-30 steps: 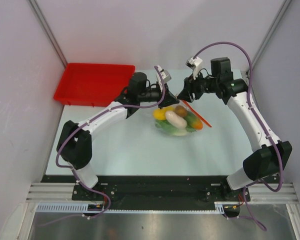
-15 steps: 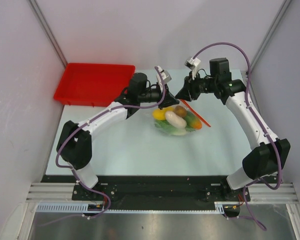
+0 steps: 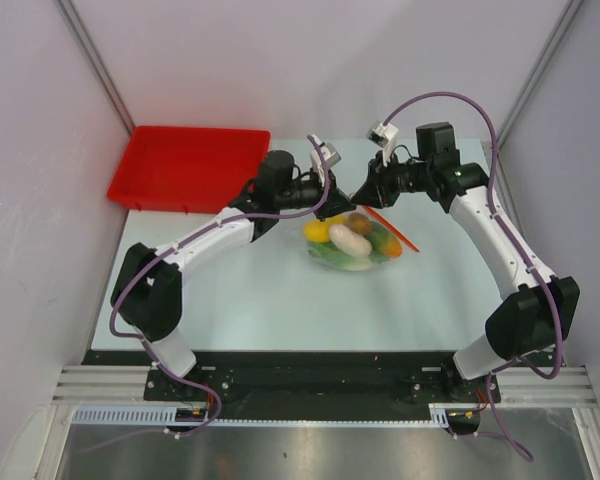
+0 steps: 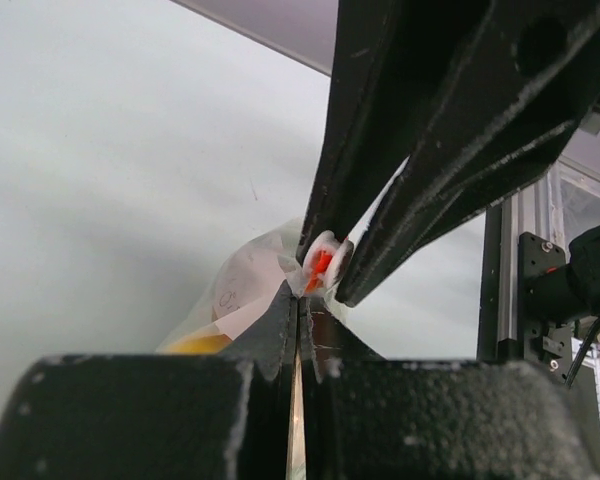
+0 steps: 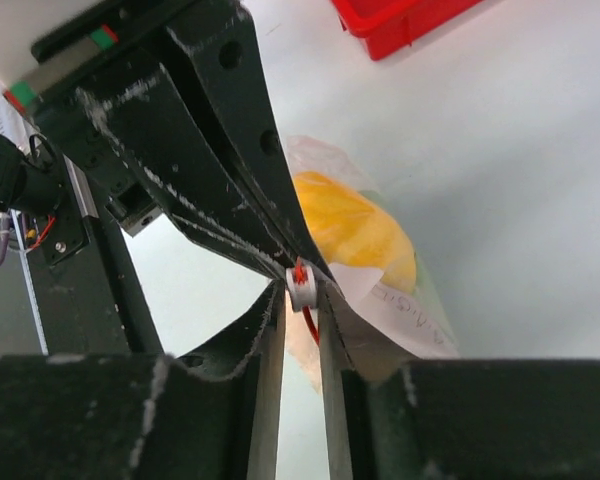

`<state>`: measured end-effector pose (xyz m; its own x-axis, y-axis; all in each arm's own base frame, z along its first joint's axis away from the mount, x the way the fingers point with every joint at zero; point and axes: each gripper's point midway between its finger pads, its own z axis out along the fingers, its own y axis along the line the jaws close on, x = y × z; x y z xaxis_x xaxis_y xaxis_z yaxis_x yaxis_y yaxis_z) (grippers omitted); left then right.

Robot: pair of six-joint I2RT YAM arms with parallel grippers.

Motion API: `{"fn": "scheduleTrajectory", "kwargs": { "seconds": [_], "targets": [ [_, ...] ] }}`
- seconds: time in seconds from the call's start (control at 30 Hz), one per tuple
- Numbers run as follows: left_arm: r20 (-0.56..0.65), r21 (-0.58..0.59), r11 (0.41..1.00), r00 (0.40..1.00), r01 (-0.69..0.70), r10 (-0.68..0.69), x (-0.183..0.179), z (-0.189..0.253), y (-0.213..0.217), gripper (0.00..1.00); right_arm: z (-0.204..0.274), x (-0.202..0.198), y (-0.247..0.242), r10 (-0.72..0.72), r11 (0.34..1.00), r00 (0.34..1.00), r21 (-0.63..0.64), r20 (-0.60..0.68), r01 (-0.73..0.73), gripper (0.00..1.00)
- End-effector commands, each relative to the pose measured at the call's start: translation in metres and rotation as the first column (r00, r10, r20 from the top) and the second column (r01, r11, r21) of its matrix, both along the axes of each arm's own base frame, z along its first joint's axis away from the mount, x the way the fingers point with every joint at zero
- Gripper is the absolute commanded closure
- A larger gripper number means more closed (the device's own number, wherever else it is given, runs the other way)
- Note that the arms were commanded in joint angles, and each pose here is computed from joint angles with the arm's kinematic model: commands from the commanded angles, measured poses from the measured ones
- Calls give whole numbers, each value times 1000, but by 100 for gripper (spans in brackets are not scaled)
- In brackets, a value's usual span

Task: Open the zip-top bag and remove the fake food

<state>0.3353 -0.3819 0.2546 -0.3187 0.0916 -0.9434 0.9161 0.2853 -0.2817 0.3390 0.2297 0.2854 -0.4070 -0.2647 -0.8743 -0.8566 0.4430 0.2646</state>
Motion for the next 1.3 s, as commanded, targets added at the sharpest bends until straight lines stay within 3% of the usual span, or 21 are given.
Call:
{"fn": "scheduleTrajectory", "kwargs": {
  "seconds": [0.0,0.2,0.23,0.27,0.3,0.43,0.73,0.83,0.87,1.1,1.27],
  "targets": [
    [95,-95,995,995,-14,23,-4,51,5,100,10,-9,-6,2,1000,999,-2,42,-2,76],
    [90,-96,995,996,2,6,-6,48,3,100,12,-10,-3,16,1000,999,18,52,-17,87],
    [92,-97,995,996,6,3,-7,50,3,100,13,-10,-2,22,999,998,23,57,-23,86],
    [91,-96,995,996,9,0,-7,49,3,100,14,-9,0,23,999,998,26,65,-24,75],
    [91,-95,995,996,15,-6,-8,49,3,100,15,-9,0,16,1000,997,23,70,-17,71],
    [92,-91,996,996,17,-8,-9,48,3,100,19,-5,0,9,1000,996,27,91,-12,69],
    [84,-87,996,996,27,-19,-10,45,2,100,20,-1,3,14,999,995,46,95,-18,78],
    [84,-97,995,996,17,-9,-9,48,2,100,16,-3,4,28,998,996,45,79,-31,90],
    [79,-101,995,997,10,-2,-8,48,3,100,14,-4,4,40,998,996,40,81,-44,100],
    [-50,-183,957,974,-225,220,22,56,16,100,-7,-10,-14,-10,997,996,-78,91,17,100],
    [-140,-289,921,964,-260,228,28,60,24,100,-23,-11,-35,-77,981,990,-166,120,97,100]
  ]
}}
